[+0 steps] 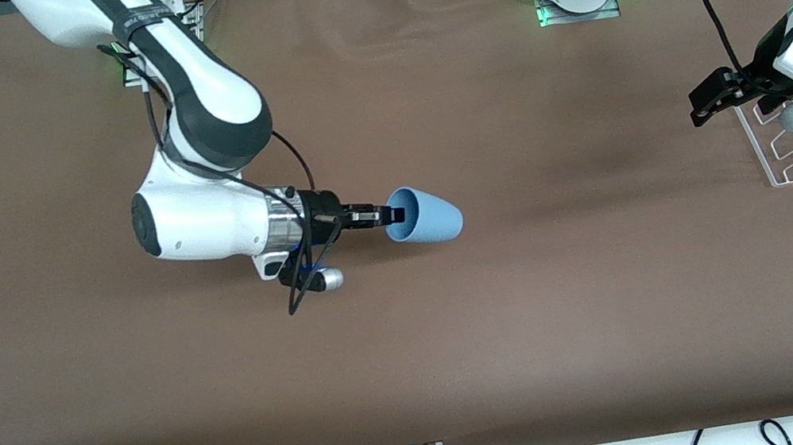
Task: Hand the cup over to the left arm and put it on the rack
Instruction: 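Lift the cup with the right gripper while the left gripper approaches, then lower the left gripper onto the cup's open end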
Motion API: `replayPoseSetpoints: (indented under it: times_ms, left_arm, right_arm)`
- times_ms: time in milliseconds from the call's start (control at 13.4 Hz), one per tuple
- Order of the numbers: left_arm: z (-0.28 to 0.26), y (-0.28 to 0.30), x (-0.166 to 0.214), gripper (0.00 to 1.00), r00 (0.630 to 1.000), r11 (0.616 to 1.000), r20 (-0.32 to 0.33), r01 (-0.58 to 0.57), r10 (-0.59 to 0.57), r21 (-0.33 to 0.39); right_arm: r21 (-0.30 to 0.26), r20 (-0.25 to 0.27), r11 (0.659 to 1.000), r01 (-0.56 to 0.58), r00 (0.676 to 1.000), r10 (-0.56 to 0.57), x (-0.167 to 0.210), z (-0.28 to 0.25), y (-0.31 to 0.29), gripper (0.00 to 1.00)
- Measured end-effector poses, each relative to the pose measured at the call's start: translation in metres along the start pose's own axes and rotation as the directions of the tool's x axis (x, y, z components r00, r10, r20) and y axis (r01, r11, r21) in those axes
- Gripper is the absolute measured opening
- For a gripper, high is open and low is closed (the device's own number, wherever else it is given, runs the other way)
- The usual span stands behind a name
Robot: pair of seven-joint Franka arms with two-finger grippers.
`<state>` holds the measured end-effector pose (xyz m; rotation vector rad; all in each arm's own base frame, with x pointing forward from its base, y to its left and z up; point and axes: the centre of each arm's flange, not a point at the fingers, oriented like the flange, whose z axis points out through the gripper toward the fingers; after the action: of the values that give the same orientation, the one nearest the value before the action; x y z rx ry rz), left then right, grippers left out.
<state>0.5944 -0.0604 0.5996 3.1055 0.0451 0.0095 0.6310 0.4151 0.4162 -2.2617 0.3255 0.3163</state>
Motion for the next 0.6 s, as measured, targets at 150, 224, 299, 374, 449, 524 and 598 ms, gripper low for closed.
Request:
replayPoseSetpoints:
  times_ms: [150,224,299,374,449,524,598]
  left_arm:
    - [-0.008,0.017,0.004,1.0,0.995,0.995,-0.057,-0.086,0.084,-0.042]
    - [-0.006,0.03,0.005,1.0,0.988,0.988,-0.074,-0.141,0.136,-0.059]
    - [-0.001,0.045,0.008,1.0,0.978,0.977,-0.087,-0.198,0.191,-0.075]
    - [0.008,0.06,0.014,1.0,0.964,0.962,-0.109,-0.254,0.244,-0.098]
    - [0.021,0.074,0.023,1.0,0.945,0.941,-0.139,-0.315,0.297,-0.128]
    - [0.035,0.084,0.033,1.0,0.919,0.914,-0.173,-0.379,0.354,-0.144]
    - [0.048,0.091,0.044,1.0,0.879,0.879,-0.219,-0.458,0.424,-0.136]
  right_arm:
    - [0.008,0.014,1.0,-0.019,1.0,0.019,-0.009,0.005,-0.009,0.05]
    - [0.011,0.023,1.0,-0.026,0.999,0.025,-0.014,0.008,-0.013,0.05]
    - [0.013,0.032,1.0,-0.027,0.999,0.027,-0.018,0.012,-0.016,0.05]
    - [0.015,0.038,0.999,-0.028,0.999,0.027,-0.02,0.014,-0.017,0.05]
    - [0.016,0.041,0.999,-0.031,0.999,0.03,-0.022,0.015,-0.018,0.05]
    - [0.018,0.043,0.999,-0.035,0.998,0.035,-0.022,0.015,-0.019,0.05]
    - [0.019,0.044,0.999,-0.042,0.998,0.041,-0.023,0.015,-0.02,0.05]
